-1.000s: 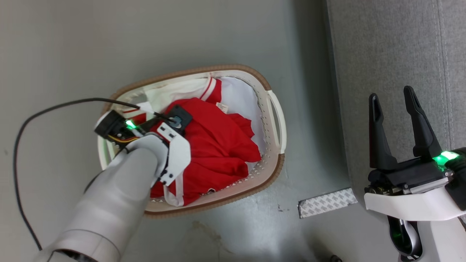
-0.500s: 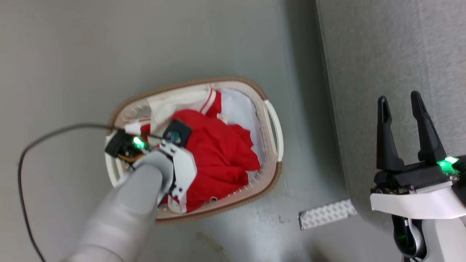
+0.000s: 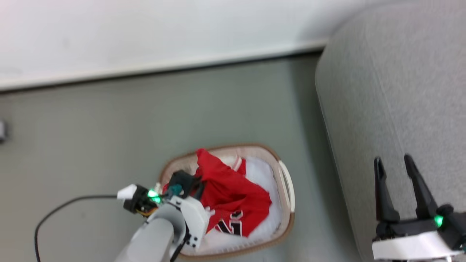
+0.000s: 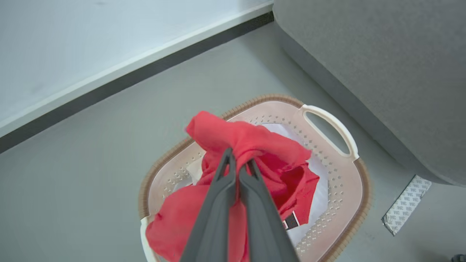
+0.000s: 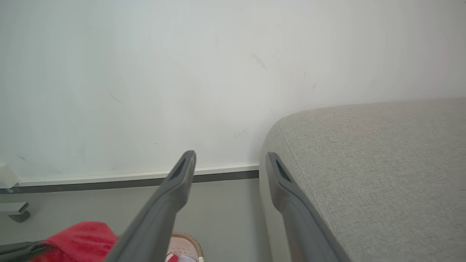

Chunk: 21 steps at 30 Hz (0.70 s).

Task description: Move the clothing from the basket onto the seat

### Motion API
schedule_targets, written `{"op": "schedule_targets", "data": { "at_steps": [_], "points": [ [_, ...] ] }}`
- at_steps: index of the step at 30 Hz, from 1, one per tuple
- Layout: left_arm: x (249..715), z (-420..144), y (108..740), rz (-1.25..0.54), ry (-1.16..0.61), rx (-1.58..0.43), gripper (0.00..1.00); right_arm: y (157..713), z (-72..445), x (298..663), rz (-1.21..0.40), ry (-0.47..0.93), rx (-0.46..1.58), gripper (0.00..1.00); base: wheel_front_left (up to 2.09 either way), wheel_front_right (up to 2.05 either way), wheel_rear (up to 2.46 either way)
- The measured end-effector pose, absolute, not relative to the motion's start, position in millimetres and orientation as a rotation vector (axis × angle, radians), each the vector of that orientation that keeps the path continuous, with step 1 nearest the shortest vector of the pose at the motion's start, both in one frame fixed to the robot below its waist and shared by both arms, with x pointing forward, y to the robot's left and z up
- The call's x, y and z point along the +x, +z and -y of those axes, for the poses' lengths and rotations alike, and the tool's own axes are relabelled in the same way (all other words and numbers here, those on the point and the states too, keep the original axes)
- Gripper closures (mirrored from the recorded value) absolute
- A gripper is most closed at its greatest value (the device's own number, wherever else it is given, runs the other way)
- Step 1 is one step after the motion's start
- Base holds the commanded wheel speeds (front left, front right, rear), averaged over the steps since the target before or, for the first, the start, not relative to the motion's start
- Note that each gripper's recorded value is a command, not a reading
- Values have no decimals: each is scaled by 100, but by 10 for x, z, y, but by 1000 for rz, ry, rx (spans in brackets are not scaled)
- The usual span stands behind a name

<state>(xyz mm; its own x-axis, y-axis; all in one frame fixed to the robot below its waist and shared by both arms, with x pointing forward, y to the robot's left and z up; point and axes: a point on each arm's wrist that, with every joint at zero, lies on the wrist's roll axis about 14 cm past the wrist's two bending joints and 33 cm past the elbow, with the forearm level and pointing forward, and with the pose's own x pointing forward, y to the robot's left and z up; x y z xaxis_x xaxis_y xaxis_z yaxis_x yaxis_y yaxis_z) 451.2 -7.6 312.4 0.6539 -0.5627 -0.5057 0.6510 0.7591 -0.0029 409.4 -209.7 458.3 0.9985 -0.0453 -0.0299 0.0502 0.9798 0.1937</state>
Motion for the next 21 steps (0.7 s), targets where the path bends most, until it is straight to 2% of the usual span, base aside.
{"op": "schedule_targets", "data": {
  "at_steps": [14,21],
  "points": [
    [4151,-260,4452,-180,-550,116,100,4956,1958,3397,58,2,189,0,0,0,0],
    [4016,-380,5081,-39,-518,95,100,5177,1696,3323,121,115,167,0,0,0,0]
  ]
}}
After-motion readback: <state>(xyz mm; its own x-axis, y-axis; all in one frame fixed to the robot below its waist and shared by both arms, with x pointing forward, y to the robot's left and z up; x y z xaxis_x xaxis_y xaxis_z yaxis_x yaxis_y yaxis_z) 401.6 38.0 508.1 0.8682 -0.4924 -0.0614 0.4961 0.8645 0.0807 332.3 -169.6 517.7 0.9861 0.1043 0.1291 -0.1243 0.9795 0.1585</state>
